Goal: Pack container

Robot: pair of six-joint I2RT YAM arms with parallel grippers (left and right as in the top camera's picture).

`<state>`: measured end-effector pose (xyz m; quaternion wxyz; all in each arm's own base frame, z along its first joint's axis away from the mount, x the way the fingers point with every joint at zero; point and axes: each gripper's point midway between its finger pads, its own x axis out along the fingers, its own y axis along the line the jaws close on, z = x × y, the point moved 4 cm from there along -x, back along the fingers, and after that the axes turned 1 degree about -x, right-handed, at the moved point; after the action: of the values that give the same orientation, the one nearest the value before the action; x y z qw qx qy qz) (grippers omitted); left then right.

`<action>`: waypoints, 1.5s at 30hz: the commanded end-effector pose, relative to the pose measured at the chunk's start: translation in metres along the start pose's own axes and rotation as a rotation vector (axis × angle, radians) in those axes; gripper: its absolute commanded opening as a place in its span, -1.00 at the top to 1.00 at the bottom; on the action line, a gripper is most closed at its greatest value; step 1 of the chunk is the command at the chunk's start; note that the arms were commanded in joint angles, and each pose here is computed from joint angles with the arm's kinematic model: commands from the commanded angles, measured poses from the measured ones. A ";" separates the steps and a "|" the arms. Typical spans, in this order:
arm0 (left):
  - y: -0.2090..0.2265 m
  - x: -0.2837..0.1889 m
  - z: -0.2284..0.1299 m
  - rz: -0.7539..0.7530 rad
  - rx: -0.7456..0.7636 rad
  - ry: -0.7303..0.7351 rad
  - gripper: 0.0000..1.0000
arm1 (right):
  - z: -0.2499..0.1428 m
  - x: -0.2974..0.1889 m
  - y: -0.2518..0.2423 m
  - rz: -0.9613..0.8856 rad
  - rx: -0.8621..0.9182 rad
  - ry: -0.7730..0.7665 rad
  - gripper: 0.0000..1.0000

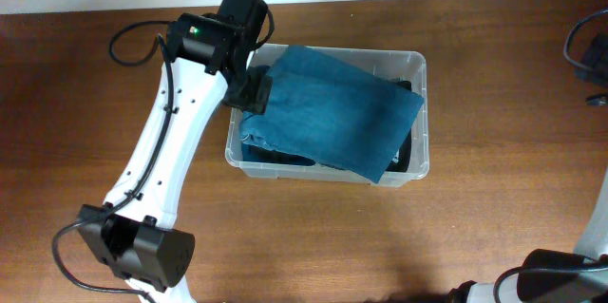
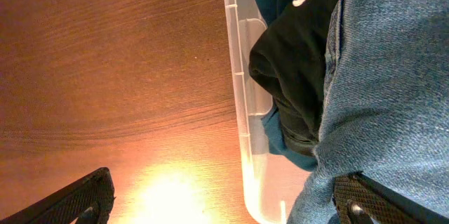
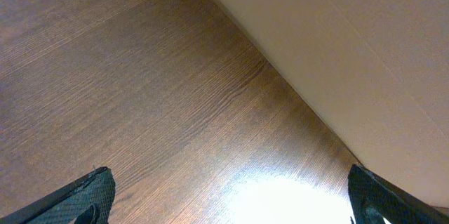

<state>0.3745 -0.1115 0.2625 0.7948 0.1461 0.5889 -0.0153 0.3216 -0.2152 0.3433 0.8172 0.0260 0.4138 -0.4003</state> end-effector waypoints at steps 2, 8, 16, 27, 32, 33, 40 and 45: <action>0.004 -0.013 0.000 -0.012 -0.126 -0.031 -0.99 | 0.002 -0.001 -0.003 -0.012 0.019 -0.007 -0.97; 0.025 -0.036 -0.003 0.084 -0.315 -0.113 -0.99 | 0.002 -0.001 -0.003 -0.012 0.019 -0.008 -0.97; 0.010 -0.046 -0.007 -0.063 -0.357 -0.108 -0.79 | 0.002 -0.001 -0.003 -0.012 0.019 -0.007 -0.97; -0.036 -0.049 0.003 -0.285 -0.306 -0.099 0.61 | 0.002 -0.001 -0.003 -0.012 0.019 -0.008 -0.97; -0.067 -0.039 0.004 -0.297 -0.237 -0.071 0.61 | 0.002 -0.001 -0.003 -0.012 0.019 -0.008 -0.97; -0.073 -0.036 0.005 -0.298 -0.225 -0.067 0.61 | 0.002 -0.001 -0.003 -0.012 0.019 -0.008 -0.97; -0.114 -0.005 0.015 -0.299 -0.157 -0.035 0.60 | 0.002 -0.001 -0.003 -0.012 0.019 -0.008 -0.97; -0.129 0.029 0.012 -0.271 -0.132 0.046 0.60 | 0.002 -0.001 -0.003 -0.012 0.019 -0.007 -0.97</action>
<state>0.3662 -0.2285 0.2293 0.7935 0.0087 0.6023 -0.0865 0.3216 -0.2152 0.3433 0.8172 0.0262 0.4138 -0.4004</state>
